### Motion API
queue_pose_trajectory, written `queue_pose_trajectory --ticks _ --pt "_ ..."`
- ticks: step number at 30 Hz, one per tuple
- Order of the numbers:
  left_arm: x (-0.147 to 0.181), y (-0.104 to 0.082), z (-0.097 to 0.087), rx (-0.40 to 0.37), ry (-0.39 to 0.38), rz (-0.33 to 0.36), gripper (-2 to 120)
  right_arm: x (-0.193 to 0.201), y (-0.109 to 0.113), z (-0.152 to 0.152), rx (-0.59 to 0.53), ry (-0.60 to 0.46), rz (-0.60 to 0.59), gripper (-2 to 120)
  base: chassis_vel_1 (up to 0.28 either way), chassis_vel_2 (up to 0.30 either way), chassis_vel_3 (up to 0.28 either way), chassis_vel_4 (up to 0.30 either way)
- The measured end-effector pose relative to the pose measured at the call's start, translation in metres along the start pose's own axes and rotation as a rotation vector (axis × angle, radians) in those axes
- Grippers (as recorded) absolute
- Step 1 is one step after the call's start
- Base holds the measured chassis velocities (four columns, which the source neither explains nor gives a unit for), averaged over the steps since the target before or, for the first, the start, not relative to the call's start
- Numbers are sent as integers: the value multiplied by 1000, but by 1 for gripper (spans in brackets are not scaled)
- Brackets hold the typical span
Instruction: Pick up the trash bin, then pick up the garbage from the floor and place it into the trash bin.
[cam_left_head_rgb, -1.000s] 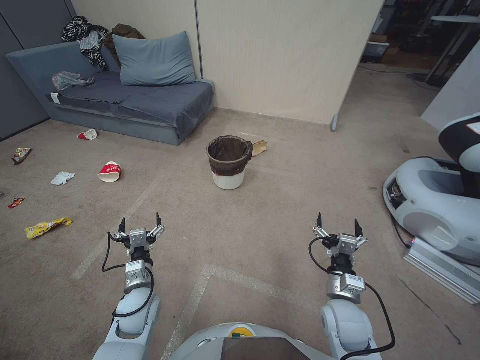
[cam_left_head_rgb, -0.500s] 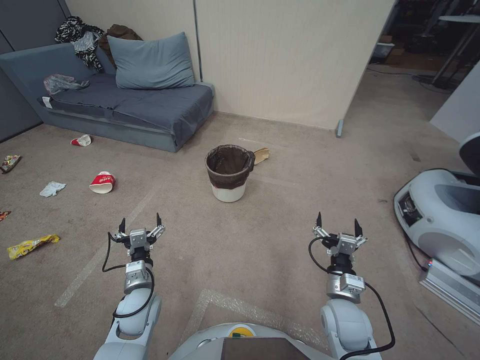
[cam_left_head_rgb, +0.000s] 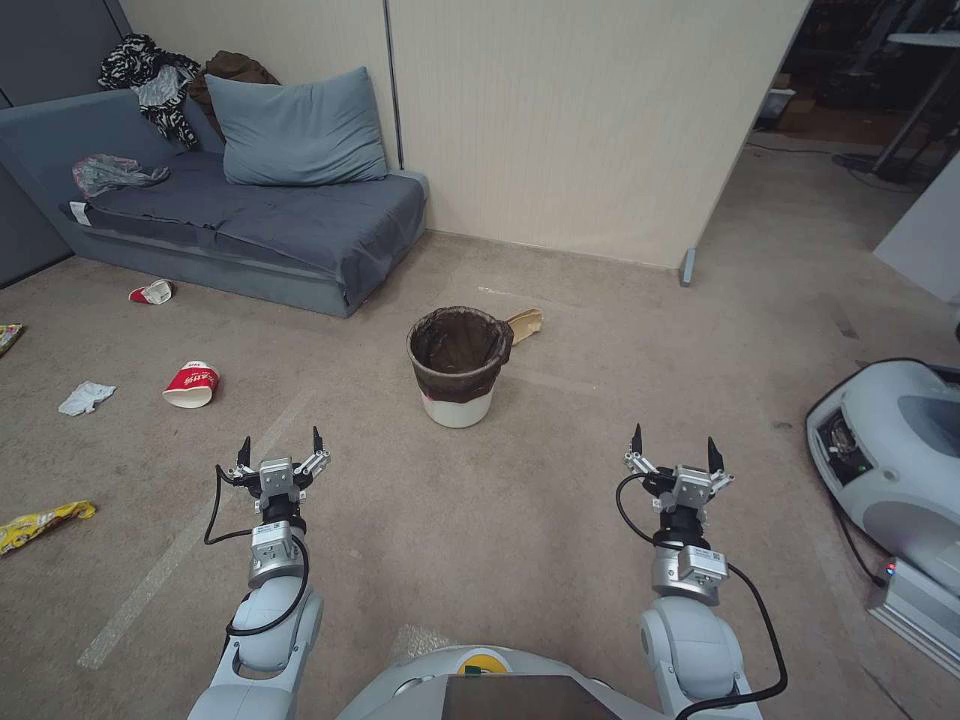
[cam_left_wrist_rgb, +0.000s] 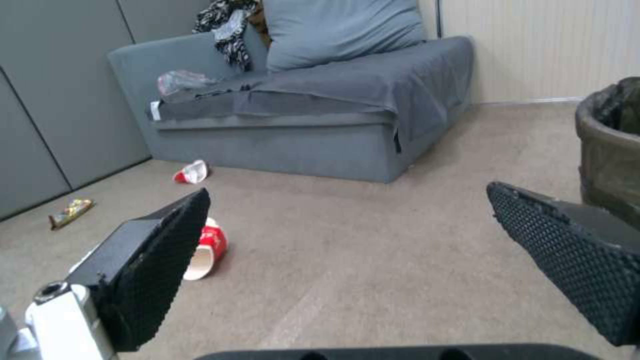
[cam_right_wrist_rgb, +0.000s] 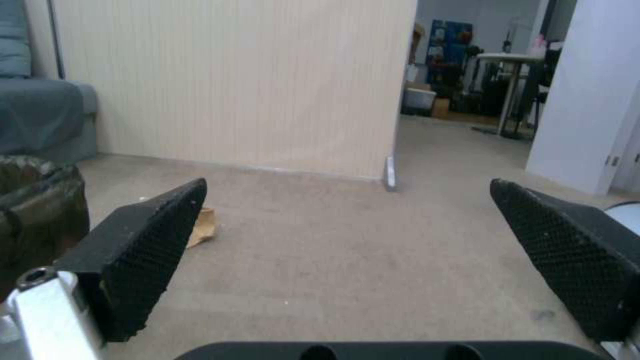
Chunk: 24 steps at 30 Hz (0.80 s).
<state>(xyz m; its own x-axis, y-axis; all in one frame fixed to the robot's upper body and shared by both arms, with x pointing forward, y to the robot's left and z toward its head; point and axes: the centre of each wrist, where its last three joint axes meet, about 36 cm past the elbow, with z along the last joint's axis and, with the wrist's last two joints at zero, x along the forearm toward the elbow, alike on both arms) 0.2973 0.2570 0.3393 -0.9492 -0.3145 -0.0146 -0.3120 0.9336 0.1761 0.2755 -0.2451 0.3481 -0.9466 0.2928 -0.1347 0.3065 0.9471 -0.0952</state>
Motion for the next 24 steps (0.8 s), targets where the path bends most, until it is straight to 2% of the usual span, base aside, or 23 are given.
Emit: queue_pose_trajectory --ticks 24 --pt "0 0 1 -1 -1 0 100 -1 1 2 4 1 1 100 -118 114 113 -117"
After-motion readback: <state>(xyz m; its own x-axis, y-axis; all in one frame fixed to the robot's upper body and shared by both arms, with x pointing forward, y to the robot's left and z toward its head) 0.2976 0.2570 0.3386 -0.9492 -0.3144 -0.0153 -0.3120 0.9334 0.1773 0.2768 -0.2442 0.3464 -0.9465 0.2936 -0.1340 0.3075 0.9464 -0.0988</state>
